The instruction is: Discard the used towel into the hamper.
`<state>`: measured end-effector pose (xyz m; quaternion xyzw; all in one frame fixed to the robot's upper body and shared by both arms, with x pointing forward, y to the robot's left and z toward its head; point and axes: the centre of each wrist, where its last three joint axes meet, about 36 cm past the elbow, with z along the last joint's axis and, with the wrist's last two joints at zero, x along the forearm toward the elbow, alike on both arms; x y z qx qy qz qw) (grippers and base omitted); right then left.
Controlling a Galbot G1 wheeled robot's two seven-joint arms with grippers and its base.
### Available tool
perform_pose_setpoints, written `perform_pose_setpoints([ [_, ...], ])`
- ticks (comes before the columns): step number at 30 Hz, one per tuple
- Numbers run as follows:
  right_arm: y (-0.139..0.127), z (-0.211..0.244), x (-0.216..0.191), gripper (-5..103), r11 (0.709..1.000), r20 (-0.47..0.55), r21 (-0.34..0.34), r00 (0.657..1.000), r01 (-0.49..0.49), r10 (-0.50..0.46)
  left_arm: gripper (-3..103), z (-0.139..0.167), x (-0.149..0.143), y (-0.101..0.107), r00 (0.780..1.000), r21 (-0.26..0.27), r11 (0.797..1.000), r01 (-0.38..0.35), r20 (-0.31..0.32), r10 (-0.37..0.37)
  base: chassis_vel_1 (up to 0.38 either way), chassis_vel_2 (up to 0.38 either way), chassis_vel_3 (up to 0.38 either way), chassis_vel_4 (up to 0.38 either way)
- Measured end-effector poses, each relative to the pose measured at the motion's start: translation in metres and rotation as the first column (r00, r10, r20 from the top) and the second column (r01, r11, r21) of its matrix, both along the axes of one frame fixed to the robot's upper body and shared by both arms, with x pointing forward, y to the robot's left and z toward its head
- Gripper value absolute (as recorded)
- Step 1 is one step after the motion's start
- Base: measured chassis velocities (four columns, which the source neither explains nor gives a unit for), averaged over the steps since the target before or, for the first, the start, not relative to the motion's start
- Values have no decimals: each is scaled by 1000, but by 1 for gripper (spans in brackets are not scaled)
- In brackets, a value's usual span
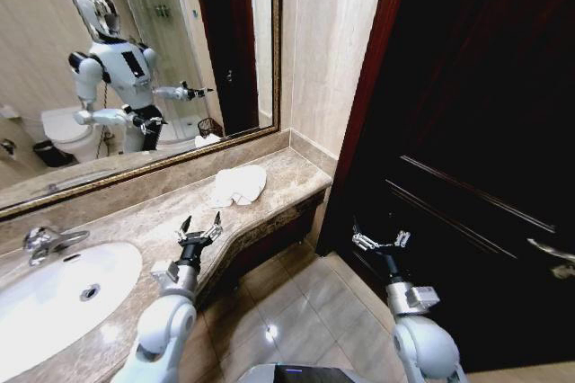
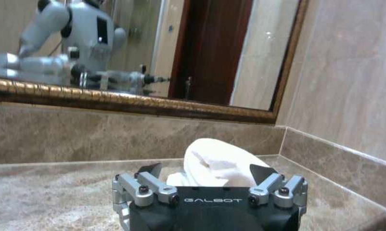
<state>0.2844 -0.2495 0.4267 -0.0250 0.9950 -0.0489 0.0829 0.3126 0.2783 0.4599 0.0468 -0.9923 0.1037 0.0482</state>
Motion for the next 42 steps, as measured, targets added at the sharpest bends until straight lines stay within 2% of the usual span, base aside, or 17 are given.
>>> perform_pose_setpoints([
  [2,-1,-2,1,100,1000,5,-6,1000,-6,6,94,3,16,7,1000,-37,999,-4,-16,4,0,0,0,0],
  [4,-3,-3,1,100,1000,5,-10,1000,-7,7,90,2,24,9,1000,-49,999,-5,-21,4,0,0,0,0],
  [7,-6,-8,-1,100,1000,-6,-23,1000,-8,8,97,-1,46,12,1000,-64,998,4,-31,-6,0,0,0,0],
  [8,-6,-8,-1,100,1000,-6,-23,1000,-8,8,97,-1,46,12,1000,-64,998,4,-31,-6,0,0,0,0],
  [9,-7,-10,-3,100,1000,-13,-30,1000,-6,6,95,-4,58,13,999,-68,998,11,-37,-13,0,0,0,0],
  [11,-8,-14,-5,100,999,-26,-40,1000,-4,3,94,-6,80,11,999,-75,997,24,-40,-27,0,0,0,0],
  [13,-8,-16,-6,100,999,-31,-44,1000,-4,2,94,-6,89,9,999,-78,997,29,-37,-32,0,0,0,0],
  [15,-9,-20,-9,100,998,-44,-55,999,-1,-2,94,-6,115,4,998,-82,996,46,-32,-49,0,0,0,0],
  [16,-9,-20,-9,100,998,-44,-55,999,-1,-2,94,-6,115,4,998,-82,996,46,-32,-49,0,0,0,0],
  [18,-11,-24,-10,100,998,-50,-62,999,5,-8,94,-5,142,-1,998,-82,995,59,-27,-62,0,0,0,0],
  [19,-13,-26,-11,100,998,-54,-66,998,13,-16,94,-7,162,-5,997,-80,995,64,-35,-67,0,0,0,0],
  [20,-13,-26,-11,100,998,-54,-66,998,13,-16,94,-7,162,-5,997,-80,995,64,-35,-67,0,0,0,0],
  [24,-15,-31,-12,100,997,-64,-69,997,29,-33,94,-20,203,-15,995,-66,996,53,-86,-58,0,0,0,0],
  [27,-14,-33,-12,100,997,-64,-68,997,35,-39,91,-25,215,-19,993,-61,997,45,-108,-51,0,0,0,0],
  [33,-13,-36,-13,100,997,-60,-67,997,43,-47,98,-34,232,-27,988,-57,998,32,-146,-40,0,0,0,0],
  [35,-13,-37,-13,100,997,-57,-66,997,43,-47,96,-35,237,-28,988,-61,998,27,-150,-36,0,0,0,0],
  [42,-12,-37,-17,100,997,-55,-63,997,50,-53,73,-43,243,-29,990,-64,998,20,-141,-29,0,0,0,0],
])
